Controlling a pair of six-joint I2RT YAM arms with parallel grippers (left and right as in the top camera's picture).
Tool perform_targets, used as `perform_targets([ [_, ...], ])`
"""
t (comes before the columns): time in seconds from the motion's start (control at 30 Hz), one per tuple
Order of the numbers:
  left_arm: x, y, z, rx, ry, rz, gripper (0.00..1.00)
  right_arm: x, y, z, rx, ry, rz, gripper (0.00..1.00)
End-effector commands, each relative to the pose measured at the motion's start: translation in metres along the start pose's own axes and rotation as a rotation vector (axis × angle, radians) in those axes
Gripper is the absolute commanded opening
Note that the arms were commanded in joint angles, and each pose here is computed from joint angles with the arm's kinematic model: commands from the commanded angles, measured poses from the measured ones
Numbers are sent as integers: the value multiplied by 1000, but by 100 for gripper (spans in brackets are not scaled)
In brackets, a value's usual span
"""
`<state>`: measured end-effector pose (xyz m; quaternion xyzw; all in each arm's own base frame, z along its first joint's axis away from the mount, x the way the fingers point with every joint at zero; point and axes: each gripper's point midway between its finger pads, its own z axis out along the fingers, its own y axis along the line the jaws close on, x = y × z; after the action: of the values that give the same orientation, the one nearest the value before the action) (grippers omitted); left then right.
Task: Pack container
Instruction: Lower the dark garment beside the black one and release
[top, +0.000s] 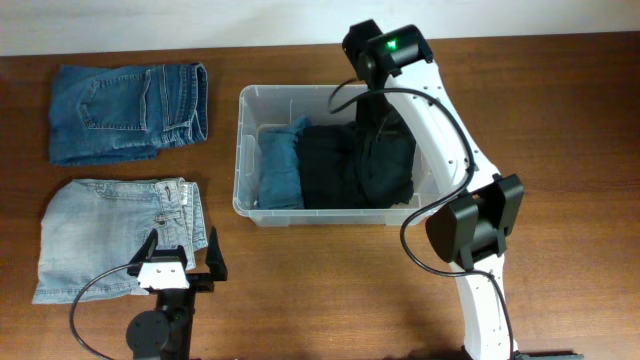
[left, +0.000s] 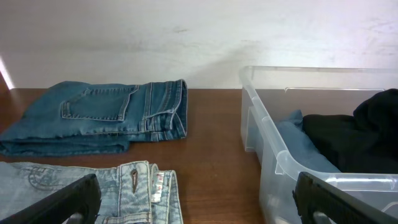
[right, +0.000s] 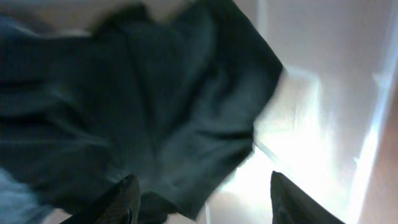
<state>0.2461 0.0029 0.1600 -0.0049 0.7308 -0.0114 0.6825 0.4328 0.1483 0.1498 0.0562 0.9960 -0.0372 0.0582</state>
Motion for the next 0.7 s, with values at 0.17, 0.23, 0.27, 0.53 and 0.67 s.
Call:
perform_targets([
  [0.17,1,0,0,5,2,12,99,-12,56,-11,-306,-53,-253,54],
  [0.23,1,0,0,5,1,12,99,-11,54,-4,-291,-48,-283,44],
  [0.27,1,0,0,5,1,12,99,-10,53,-1,-283,-42,-289,38],
  [0.53,1,0,0,5,2,12,99,9,49,51,-241,63,-265,14],
  [0.67,1,0,0,5,2,12,99,26,45,83,-221,130,-260,7],
])
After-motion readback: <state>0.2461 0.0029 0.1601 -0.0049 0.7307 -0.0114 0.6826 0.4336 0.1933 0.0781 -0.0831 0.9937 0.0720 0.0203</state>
